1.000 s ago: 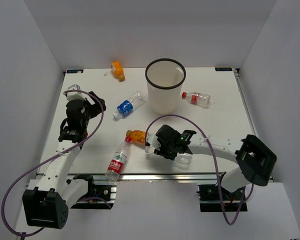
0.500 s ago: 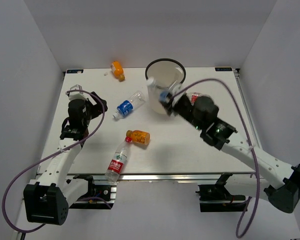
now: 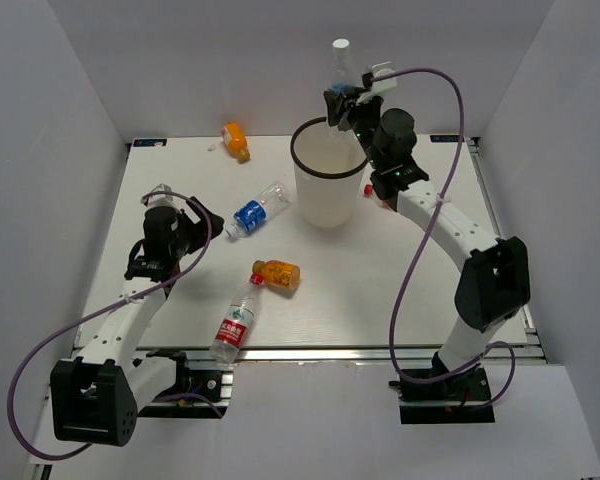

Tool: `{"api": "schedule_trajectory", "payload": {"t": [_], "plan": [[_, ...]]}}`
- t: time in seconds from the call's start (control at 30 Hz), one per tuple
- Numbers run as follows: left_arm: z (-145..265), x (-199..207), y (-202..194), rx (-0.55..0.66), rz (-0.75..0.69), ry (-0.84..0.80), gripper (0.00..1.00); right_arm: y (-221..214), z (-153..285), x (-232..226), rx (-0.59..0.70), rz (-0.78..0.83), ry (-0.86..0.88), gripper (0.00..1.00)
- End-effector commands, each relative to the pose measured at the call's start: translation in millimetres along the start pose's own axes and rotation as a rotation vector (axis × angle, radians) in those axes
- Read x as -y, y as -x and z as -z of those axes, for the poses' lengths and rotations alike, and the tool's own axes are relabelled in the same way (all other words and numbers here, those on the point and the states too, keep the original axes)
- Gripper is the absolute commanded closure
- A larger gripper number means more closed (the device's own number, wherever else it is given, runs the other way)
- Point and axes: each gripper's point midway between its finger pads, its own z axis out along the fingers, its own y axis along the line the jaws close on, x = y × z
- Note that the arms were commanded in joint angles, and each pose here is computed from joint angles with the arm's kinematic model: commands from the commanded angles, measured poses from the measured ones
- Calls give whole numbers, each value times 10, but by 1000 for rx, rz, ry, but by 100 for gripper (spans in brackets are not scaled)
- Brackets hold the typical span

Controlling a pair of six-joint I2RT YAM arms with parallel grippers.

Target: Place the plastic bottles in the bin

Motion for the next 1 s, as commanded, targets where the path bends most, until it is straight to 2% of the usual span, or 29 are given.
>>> {"api": "schedule_trajectory", "payload": {"t": [0.0, 0.03, 0.13, 0.17, 0.2, 0.23, 0.27, 0.4, 0.47, 0.53, 0.63, 0.87, 0.97], "plan": [[93, 62, -225, -119, 56, -25, 2, 245, -69, -19, 104, -99, 9, 73], [140, 28, -336, -161, 67, -8, 2, 142, -71, 2, 86, -105, 2, 71], [254, -101, -623, -250, 92, 43, 2, -93, -72, 59, 37, -123, -10, 52], [308, -99, -678, -265, 92, 46, 2, -174, -54, 84, 19, -127, -15, 40], [347, -123, -741, -284, 90, 57, 2, -206, -43, 98, 11, -132, -17, 34], [409, -174, -853, -324, 89, 79, 2, -210, -26, 92, 8, -136, -11, 24], [464, -144, -924, -351, 76, 69, 2, -235, -12, 114, 2, -139, -12, 20], [674, 54, -1225, -490, -32, 6, 2, -273, 76, 97, -23, -133, 25, 14], [773, 116, -1362, -537, -131, 31, 2, -243, 131, 124, -32, -134, 31, 11], [830, -40, -1544, -614, -212, 136, 2, -223, 224, 160, -36, -131, 26, 11], [831, -124, -1568, -600, -288, 229, 2, -180, 364, 252, -31, -129, 19, 11], [933, -218, -1689, -631, -336, 251, 2, -73, 623, 340, -18, -129, 41, 11], [942, -106, -1801, -669, -367, 194, 2, -71, 729, 382, -16, -145, 42, 11]]}}
